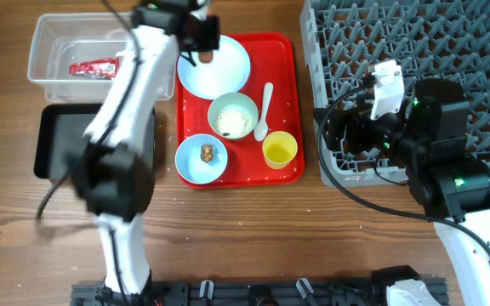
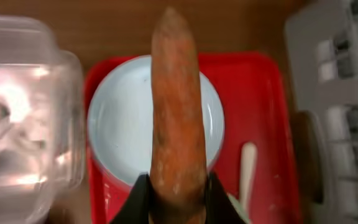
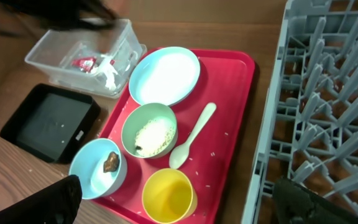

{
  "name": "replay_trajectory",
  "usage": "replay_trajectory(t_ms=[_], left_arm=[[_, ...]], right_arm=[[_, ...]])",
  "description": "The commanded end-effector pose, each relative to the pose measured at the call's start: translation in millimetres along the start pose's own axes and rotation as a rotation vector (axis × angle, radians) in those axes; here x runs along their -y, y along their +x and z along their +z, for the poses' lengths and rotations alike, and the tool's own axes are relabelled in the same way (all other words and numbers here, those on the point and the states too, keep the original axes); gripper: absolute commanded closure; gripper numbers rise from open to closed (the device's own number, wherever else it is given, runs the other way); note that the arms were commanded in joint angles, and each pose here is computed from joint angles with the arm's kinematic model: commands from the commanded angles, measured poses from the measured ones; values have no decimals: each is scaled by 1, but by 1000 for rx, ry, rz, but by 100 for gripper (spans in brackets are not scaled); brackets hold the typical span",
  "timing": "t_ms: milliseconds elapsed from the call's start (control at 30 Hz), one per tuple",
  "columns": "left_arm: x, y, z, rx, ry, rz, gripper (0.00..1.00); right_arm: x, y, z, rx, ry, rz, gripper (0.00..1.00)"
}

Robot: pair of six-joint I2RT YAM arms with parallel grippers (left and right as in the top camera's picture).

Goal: Sort waste into correct bins and load items into the dishwasher rack
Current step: 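Grasp the carrot on the plate and place it on the black tray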

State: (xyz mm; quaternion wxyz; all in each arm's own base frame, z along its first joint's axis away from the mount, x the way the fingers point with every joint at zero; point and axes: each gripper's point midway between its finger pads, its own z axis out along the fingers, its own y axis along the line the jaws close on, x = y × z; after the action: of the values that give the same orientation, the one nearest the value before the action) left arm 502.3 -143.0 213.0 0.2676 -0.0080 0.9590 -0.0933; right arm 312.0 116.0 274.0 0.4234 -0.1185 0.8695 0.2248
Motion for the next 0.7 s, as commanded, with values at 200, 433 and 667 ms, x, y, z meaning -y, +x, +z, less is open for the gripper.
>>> replay_trajectory(t_ms=[200,433,667], left_arm=[[-127,58,-130,11,-465,-761,96],[-208,144,-73,-114,-730,-1217,96],[-252,206,-2,-102,-760,-1359,96]], right_arm=[[-5,-7,-2,12,-21,44,0],[-4,3,-1,-28,-16,62,0],[-3,19,-2,-90,-9,87,0]])
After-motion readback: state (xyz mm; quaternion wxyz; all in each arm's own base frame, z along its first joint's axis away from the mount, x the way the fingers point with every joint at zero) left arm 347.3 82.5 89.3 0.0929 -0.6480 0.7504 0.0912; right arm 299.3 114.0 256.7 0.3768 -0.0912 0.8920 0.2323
